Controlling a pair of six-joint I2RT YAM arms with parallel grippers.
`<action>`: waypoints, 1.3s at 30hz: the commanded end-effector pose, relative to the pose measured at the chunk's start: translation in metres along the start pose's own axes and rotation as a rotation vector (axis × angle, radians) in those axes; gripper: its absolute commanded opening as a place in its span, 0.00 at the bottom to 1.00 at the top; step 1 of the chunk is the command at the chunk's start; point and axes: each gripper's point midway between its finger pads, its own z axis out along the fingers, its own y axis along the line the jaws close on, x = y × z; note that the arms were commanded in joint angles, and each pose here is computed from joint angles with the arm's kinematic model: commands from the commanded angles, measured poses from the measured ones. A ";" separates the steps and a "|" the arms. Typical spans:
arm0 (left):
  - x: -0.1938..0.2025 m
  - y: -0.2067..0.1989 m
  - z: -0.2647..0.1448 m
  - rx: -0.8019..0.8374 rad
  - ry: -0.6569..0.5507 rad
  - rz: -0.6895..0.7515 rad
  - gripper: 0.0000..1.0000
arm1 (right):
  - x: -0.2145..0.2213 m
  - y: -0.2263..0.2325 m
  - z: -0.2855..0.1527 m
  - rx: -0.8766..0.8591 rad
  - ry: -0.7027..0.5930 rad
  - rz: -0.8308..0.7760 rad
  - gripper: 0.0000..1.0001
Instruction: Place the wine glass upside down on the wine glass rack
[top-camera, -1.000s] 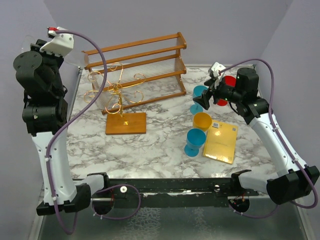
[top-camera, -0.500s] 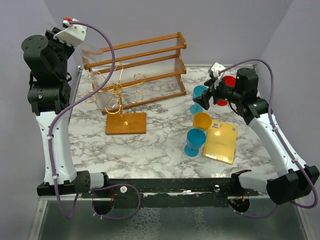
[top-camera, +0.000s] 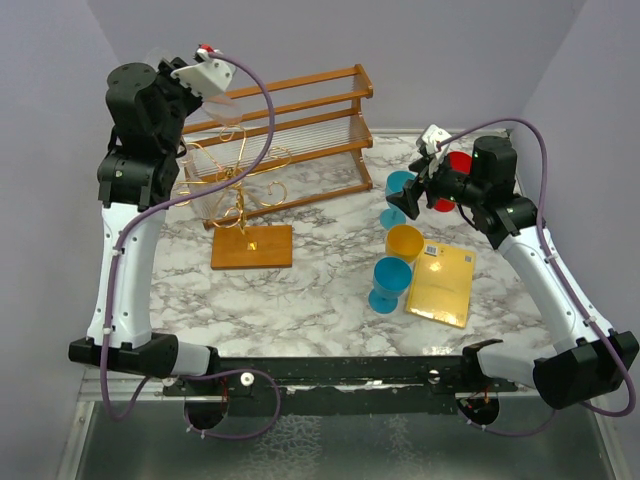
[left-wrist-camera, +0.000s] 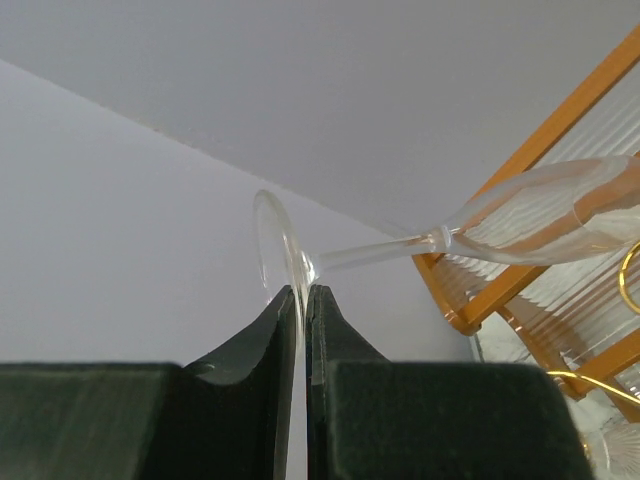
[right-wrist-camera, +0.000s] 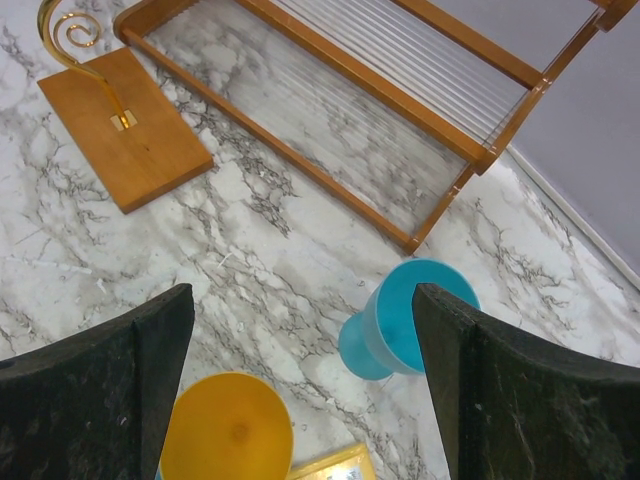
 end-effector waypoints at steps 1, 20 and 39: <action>-0.009 0.006 0.000 -0.062 0.010 0.056 0.00 | -0.002 -0.005 0.001 0.023 -0.011 -0.022 0.89; 0.001 -0.030 0.011 0.082 0.043 0.207 0.00 | 0.004 -0.004 0.005 0.012 0.001 -0.020 0.89; 0.010 -0.083 0.005 0.282 0.036 0.321 0.00 | 0.008 -0.004 0.007 0.010 0.011 -0.021 0.90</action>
